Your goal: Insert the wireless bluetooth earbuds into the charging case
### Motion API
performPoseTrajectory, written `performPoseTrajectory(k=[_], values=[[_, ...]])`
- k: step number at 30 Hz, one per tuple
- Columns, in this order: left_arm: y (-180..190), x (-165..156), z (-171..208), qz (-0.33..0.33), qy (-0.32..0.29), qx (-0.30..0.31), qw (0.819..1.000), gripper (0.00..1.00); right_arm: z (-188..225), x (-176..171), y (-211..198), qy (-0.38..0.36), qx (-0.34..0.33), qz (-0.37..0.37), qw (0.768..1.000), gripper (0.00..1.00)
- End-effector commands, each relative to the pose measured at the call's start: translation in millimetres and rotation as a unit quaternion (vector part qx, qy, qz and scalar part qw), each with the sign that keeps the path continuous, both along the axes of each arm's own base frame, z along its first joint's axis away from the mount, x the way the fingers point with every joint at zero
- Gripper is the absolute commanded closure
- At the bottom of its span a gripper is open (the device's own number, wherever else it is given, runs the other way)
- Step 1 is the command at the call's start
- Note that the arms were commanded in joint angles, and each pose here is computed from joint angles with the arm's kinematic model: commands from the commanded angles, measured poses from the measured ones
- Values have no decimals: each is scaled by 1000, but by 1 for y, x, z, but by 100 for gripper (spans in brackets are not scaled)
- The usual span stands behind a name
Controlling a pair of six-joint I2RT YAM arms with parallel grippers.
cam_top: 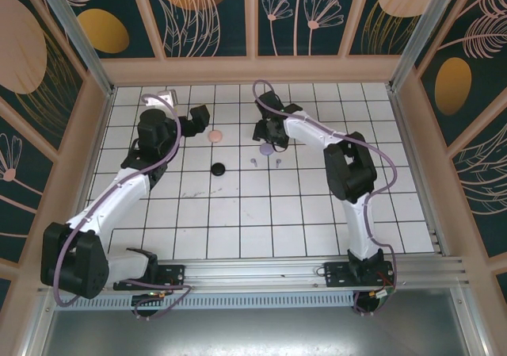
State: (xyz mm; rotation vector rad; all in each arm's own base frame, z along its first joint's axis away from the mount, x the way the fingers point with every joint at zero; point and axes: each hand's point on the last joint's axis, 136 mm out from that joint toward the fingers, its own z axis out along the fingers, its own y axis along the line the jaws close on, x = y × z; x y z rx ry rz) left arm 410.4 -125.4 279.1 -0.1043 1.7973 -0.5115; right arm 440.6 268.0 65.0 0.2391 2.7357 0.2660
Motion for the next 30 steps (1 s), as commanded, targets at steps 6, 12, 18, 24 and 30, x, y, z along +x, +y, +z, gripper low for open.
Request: performPoseTrajectory(k=[6, 12, 18, 24, 30], values=[[3, 3, 49, 9, -69, -42, 997, 1, -6, -1, 1, 37, -4, -31, 999, 30], [11, 10, 47, 36, -67, -33, 997, 1, -16, -9, 10, 55, -5, -31, 998, 30], [0, 8, 53, 3, -67, -9, 998, 1, -20, -4, 14, 29, -56, 36, 997, 28], [-12, 4, 53, -37, -72, 1, 997, 1, -19, -1, 8, 11, -98, 111, 989, 28], [-21, 5, 49, -61, -63, 1, 996, 1, -25, -6, 8, 13, -113, 164, 980, 28]])
